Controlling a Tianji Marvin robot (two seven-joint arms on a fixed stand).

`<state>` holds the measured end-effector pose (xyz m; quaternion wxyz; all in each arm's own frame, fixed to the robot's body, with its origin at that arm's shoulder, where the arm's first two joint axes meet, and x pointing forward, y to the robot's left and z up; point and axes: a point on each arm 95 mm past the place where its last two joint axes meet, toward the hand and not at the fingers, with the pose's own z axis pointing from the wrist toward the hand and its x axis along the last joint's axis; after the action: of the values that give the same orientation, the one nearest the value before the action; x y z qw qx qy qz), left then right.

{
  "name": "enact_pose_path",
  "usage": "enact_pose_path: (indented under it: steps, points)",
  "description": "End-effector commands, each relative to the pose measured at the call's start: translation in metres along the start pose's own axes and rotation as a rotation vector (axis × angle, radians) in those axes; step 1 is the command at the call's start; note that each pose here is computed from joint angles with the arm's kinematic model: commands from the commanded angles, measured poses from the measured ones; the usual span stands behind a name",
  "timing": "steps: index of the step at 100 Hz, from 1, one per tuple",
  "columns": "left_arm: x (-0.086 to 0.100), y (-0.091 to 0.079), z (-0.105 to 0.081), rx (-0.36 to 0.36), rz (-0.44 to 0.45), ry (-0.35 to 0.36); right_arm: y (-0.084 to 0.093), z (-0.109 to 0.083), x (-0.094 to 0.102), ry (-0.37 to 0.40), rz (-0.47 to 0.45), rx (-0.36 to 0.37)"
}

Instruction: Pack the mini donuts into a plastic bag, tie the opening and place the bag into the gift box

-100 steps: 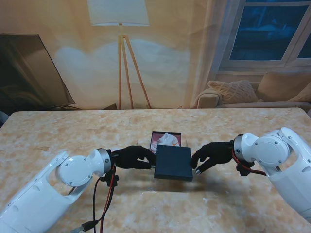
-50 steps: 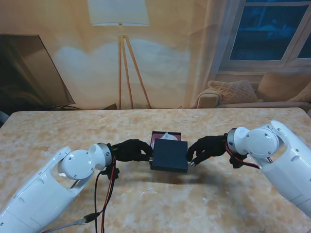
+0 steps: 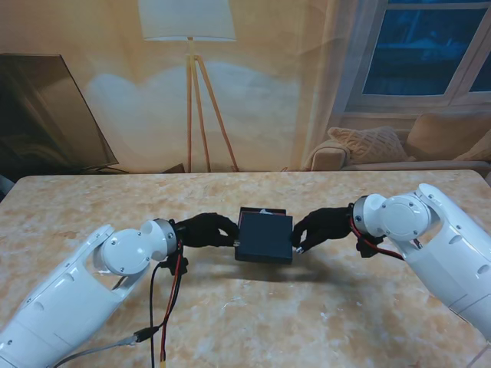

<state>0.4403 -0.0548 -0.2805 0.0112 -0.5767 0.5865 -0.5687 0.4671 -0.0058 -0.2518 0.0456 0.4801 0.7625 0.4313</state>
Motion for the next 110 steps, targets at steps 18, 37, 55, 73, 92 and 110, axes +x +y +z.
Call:
enact_pose_path:
  steps: [18,37,55,73,92,110]
  points:
    - [0.013,-0.005,0.009,0.026,0.016,0.03,0.009,0.011,0.009,0.024,0.013,0.004]
    - [0.01,-0.01,0.016,0.045,0.004,0.008,0.013,0.012,0.007,0.009,0.029,-0.004]
    - [0.006,-0.013,0.024,0.066,-0.023,-0.016,0.017,0.018,0.006,0.002,0.049,-0.008]
    - [0.002,-0.016,0.029,0.086,-0.035,-0.039,0.022,0.027,0.001,-0.007,0.078,-0.016]
    - [-0.004,-0.016,0.032,0.089,-0.044,-0.056,0.026,0.037,-0.004,-0.02,0.103,-0.025]
    - [-0.009,-0.015,0.035,0.089,-0.058,-0.074,0.028,0.042,-0.008,-0.031,0.111,-0.021]
